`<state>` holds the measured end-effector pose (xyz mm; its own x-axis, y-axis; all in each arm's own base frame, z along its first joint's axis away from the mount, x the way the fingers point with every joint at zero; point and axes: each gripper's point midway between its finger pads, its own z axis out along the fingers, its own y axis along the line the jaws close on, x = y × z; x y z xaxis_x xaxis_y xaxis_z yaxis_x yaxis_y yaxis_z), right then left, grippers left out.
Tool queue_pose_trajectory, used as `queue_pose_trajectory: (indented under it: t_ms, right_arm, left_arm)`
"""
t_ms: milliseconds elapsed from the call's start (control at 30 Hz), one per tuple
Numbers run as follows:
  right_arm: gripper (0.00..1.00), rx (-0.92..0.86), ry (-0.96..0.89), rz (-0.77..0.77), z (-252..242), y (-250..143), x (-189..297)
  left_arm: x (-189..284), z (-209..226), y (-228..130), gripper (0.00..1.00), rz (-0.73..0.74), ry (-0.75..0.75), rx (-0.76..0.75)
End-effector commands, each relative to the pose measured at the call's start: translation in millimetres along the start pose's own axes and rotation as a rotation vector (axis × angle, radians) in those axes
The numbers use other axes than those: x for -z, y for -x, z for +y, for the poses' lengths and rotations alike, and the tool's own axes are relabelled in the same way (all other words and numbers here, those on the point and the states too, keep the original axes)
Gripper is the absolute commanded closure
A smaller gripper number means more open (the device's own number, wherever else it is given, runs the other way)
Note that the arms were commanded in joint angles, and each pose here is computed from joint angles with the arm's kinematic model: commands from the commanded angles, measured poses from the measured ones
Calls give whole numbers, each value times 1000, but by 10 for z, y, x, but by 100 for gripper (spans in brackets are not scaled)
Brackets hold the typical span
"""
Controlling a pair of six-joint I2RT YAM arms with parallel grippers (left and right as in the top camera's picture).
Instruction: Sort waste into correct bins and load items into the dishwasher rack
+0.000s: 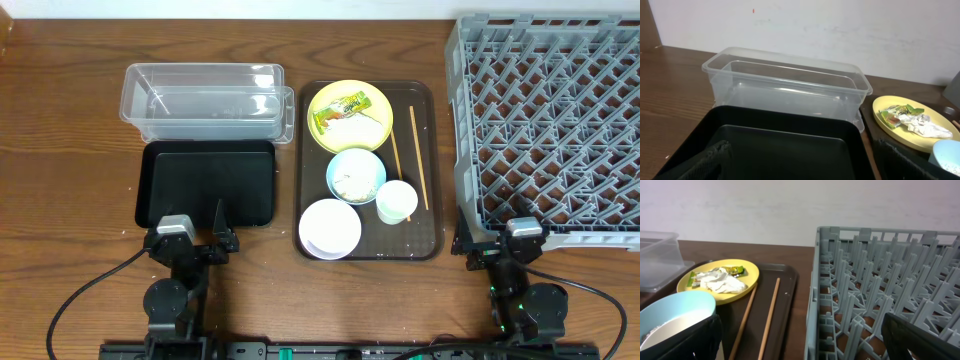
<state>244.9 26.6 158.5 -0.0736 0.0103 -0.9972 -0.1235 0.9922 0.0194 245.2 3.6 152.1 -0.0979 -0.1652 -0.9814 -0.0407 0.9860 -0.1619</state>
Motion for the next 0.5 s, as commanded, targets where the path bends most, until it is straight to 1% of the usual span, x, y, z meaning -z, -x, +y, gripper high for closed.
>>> queue_pose_trajectory:
  t_ms: [0,233,367,467]
  right_arm:
    - [1,-13,5,1,15,-15,-2]
    - [1,-13,29,-15,56,28,-1]
    - [1,-8,80,-46,144,108,8]
    - [1,-4,121,-63,216,192,30]
  left_arm:
    - [-3,66,-152,8,50,29,-15]
    - [-6,44,-106,8,32,18,-14]
    - [0,-114,-12,8,0,-70,-13]
    - [32,-193,147,8,-37,-107,-14]
